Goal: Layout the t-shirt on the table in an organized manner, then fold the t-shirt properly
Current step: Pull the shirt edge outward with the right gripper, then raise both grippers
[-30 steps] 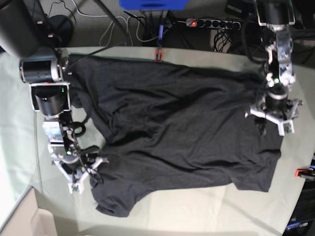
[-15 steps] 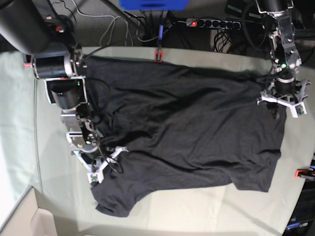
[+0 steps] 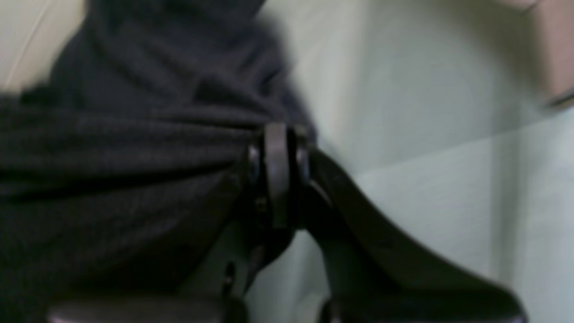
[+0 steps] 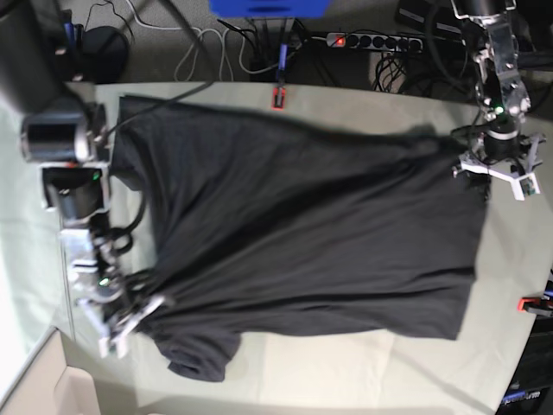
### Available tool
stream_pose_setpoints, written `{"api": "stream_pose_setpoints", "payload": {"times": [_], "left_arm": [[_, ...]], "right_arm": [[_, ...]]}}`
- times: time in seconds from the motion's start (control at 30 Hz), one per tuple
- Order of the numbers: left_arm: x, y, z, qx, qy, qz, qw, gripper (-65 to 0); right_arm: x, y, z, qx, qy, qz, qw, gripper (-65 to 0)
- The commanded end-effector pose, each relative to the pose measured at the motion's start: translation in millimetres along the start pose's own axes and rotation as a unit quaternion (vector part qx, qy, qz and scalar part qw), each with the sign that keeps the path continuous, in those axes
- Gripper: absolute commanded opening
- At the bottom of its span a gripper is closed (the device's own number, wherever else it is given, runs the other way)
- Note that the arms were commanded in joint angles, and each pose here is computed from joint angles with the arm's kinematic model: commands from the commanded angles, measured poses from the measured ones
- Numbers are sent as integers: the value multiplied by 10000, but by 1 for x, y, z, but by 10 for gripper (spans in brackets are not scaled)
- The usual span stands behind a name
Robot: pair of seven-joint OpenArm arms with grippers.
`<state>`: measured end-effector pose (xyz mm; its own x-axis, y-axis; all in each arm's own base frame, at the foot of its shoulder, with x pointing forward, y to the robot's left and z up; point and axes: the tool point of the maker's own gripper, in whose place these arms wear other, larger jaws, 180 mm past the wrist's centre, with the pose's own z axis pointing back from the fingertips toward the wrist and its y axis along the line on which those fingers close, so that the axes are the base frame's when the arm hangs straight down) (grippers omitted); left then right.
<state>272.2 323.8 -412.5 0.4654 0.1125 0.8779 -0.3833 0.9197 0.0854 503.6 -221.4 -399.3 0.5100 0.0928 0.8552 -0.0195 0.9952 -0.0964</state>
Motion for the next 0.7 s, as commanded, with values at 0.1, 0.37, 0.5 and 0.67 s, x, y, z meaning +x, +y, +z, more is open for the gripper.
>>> {"api": "stream_pose_setpoints", "payload": {"times": [0.1, 0.37, 0.5, 0.67], "left_arm": [[19, 3, -2, 16, -298, -43, 9995, -260], [11, 6, 3, 19, -212, -76, 9997, -257], [10, 0, 18, -60, -258, -93, 9996, -256], [-5, -21, 49, -186, -193, 144, 9995, -256]], "right_arm": [[61, -38, 1, -316, -623, 47, 9975, -650], [79, -53, 3, -429, -755, 100, 9962, -454], [77, -55, 4, -449, -738, 109, 9962, -248], [53, -66, 7, -523, -522, 137, 9972, -170]]}}
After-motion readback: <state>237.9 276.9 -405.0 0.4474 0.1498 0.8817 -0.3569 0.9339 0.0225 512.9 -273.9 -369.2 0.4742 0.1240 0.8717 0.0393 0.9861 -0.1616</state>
